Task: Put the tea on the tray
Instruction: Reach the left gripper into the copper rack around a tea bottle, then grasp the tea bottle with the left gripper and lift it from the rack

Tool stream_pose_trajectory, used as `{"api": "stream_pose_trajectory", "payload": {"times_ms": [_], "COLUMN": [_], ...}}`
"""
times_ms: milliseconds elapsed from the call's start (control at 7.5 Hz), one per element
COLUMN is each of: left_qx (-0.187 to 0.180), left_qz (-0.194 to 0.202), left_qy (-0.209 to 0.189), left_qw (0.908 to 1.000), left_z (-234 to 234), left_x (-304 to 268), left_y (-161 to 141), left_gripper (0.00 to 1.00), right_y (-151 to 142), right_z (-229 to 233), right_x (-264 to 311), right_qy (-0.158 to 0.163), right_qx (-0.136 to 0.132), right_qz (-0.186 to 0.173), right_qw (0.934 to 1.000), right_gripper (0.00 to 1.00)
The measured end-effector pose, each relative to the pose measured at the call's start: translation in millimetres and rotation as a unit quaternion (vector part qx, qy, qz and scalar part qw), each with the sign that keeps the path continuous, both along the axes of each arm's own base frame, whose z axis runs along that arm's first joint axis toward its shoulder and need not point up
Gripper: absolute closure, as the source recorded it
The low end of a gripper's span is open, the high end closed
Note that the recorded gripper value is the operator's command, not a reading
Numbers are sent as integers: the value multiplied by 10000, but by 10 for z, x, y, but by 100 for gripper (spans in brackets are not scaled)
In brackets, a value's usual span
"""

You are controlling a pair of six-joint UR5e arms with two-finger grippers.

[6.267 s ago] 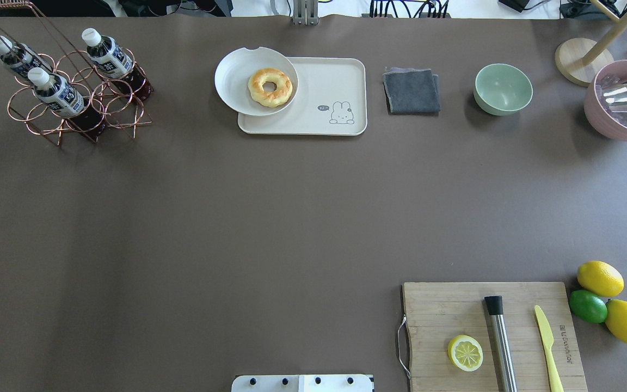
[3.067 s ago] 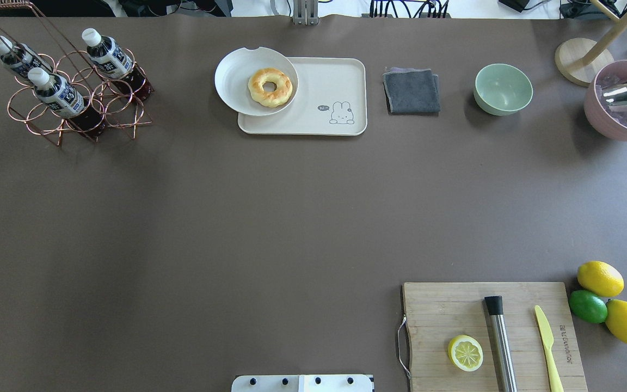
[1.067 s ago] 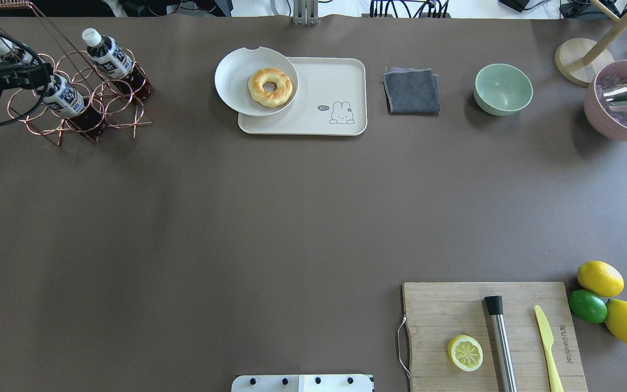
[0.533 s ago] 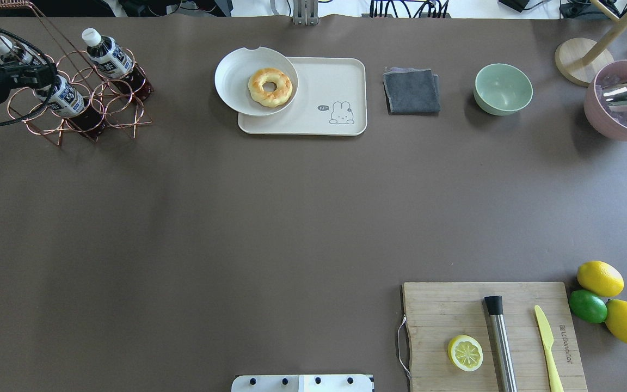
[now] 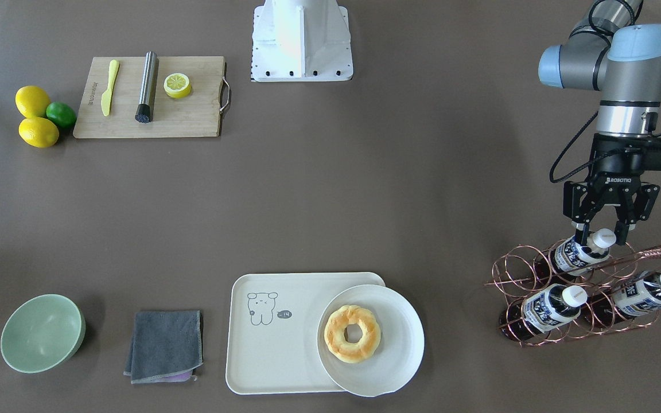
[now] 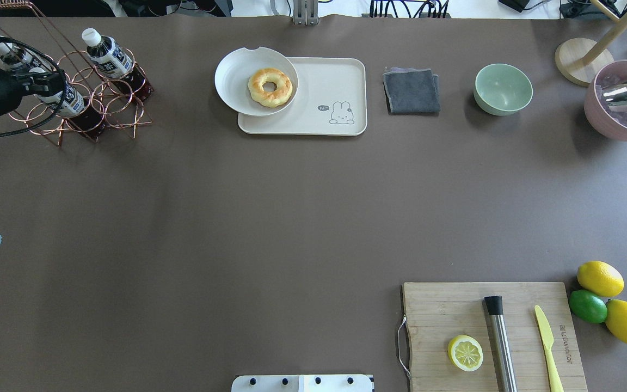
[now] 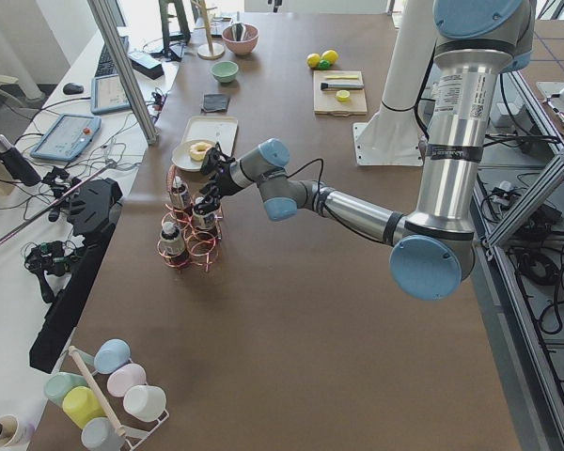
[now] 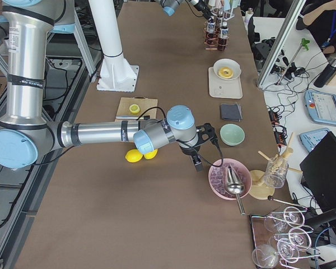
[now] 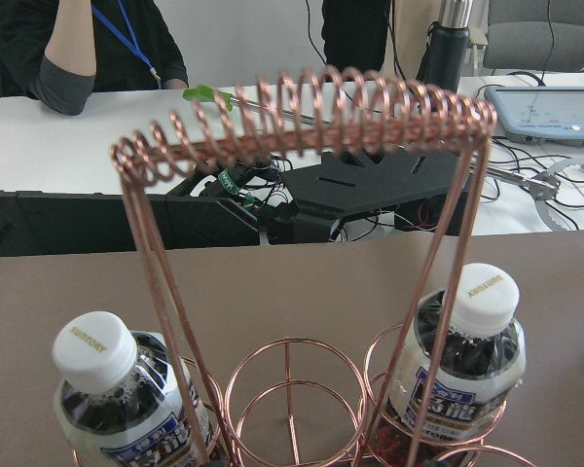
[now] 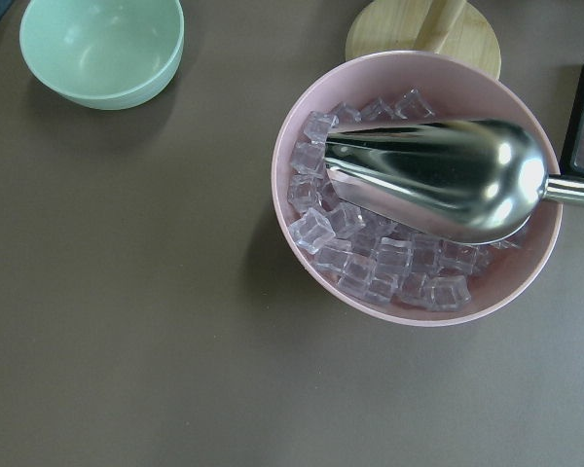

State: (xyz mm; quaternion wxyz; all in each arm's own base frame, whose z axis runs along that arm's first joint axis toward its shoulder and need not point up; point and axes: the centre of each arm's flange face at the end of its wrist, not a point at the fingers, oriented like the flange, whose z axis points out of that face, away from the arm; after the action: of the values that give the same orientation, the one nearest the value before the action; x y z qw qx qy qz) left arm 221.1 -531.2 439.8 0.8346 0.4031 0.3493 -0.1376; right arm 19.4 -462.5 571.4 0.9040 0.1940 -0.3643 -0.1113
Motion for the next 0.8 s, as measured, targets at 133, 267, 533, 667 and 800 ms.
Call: {"api": "stream_pose_trajectory", "payload": {"times_ms": [133,267,533,667,800], "left_qx": [31,55,86,94,95], "left_qz": [-3,6,21,28,34], "left_qy": [-4,-21,-25,-19,-16], "left_qw": [10000,10000,10000,10000,9999], "left_z": [-1,3,26,54,75], "left_x": [26,29,19,6,-1], "left_y": [23,40,59,76,86], "left_gripper": [32,32,32,33,33], "right_y": [0,0,0,-3,-5], "right_z": [0,-1,-3,-7,-9], "right_x": [0,0,0,-1,-1], "right_qy": [0,0,0,-1,-1], "right_qx": [0,1,3,7,9], "right_qz": [0,0,0,0,0], "right_qw": [10000,10000,10000,10000,10000], "right_gripper": [0,0,0,0,0]}}
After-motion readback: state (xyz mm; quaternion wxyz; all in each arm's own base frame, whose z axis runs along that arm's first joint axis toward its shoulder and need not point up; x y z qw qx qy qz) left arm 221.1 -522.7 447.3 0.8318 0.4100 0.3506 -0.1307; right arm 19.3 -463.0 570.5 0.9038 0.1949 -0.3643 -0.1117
